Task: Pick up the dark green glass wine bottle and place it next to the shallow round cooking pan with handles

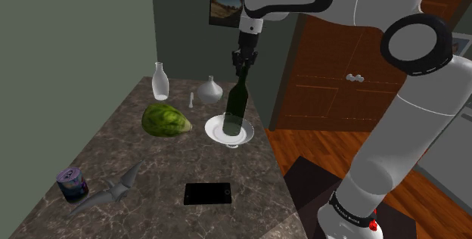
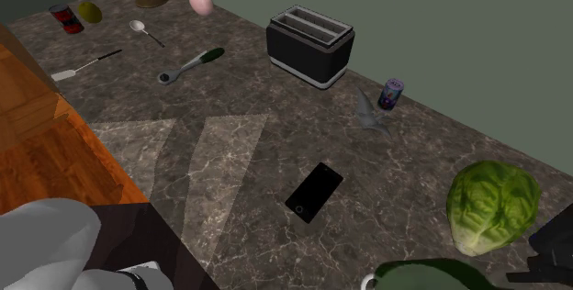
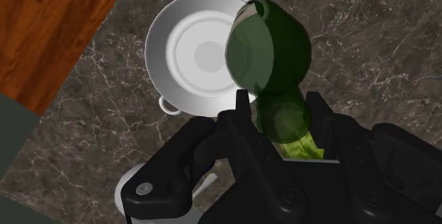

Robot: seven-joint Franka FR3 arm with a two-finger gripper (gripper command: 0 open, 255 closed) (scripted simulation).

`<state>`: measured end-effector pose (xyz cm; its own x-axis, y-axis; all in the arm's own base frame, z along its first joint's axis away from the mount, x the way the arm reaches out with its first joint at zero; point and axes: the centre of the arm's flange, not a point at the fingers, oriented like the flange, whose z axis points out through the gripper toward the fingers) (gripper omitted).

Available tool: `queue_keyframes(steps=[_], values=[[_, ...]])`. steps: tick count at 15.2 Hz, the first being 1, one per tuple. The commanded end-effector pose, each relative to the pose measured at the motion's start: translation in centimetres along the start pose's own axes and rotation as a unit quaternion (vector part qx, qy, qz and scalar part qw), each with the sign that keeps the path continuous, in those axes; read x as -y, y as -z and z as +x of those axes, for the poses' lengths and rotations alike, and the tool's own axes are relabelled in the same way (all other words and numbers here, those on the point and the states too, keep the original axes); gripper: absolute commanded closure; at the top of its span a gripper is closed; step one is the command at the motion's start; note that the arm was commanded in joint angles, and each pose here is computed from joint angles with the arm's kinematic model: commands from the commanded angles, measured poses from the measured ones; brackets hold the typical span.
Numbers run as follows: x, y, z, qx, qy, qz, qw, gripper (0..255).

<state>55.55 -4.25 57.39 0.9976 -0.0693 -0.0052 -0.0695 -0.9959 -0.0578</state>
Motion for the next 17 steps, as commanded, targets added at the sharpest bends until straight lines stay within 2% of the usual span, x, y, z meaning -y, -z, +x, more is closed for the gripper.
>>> queue_keyframes(steps=[1, 17], values=[[-2.9, 0.0, 0.2, 0.0, 0.001, 0.0, 1.0, 255], [-23.9, 1.3, 0.6, 0.0, 0.001, 0.0, 1.0, 255]])
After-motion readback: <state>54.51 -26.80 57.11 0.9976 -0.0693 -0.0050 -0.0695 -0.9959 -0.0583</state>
